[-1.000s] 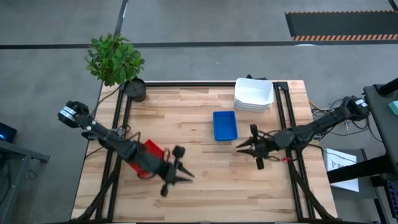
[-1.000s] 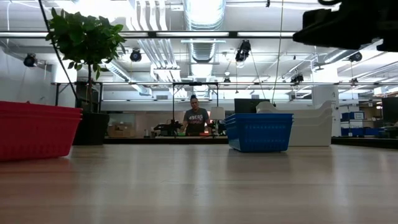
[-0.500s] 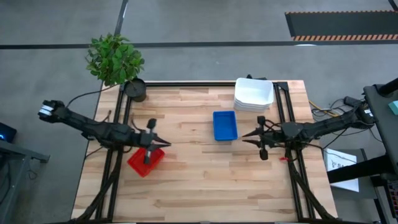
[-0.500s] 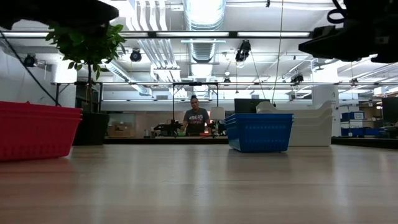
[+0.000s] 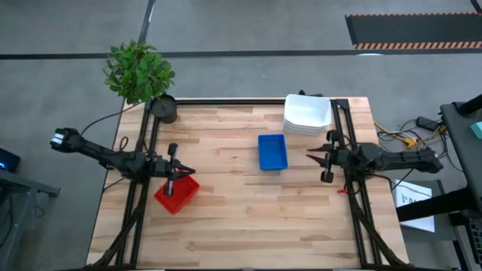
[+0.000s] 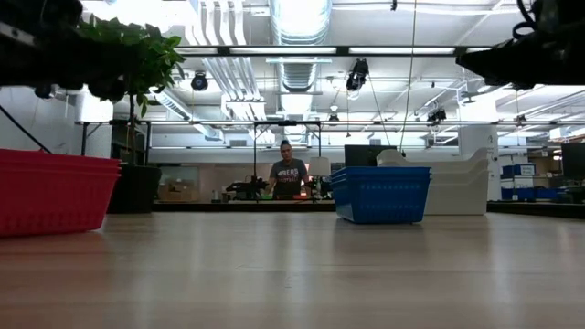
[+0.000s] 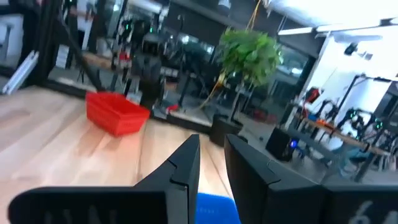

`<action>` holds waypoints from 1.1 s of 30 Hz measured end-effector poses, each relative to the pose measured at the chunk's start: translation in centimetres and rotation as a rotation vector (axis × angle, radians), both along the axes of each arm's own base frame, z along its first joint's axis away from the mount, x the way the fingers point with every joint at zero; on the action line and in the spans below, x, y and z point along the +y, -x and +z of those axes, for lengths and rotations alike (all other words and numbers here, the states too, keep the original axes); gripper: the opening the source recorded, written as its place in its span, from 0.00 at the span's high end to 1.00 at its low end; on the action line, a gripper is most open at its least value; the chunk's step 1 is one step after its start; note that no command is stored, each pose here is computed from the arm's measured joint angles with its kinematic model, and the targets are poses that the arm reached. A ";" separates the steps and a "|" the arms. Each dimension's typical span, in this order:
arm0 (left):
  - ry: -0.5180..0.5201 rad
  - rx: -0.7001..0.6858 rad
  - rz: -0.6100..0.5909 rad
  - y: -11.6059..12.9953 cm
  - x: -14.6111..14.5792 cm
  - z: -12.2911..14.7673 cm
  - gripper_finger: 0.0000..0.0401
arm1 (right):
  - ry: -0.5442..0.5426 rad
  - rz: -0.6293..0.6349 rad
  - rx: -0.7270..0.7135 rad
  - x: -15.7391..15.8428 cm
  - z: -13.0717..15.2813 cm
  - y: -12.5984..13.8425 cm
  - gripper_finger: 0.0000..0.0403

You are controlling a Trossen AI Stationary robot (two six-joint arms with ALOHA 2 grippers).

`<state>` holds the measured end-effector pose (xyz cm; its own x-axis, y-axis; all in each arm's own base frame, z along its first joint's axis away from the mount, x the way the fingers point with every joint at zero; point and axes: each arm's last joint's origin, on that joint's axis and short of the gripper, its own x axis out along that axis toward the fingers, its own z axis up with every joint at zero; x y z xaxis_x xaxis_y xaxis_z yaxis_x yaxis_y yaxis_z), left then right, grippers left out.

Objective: Stack baskets by color
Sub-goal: Return to Home Position

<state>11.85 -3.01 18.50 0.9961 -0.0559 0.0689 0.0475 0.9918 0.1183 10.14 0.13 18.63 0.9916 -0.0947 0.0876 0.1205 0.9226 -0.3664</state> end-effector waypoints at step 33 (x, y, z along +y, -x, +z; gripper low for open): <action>-0.025 -0.006 0.017 0.5 0.2 -1.0 1.00 | -0.206 -0.073 -0.023 -0.5 -0.8 0.5 0.83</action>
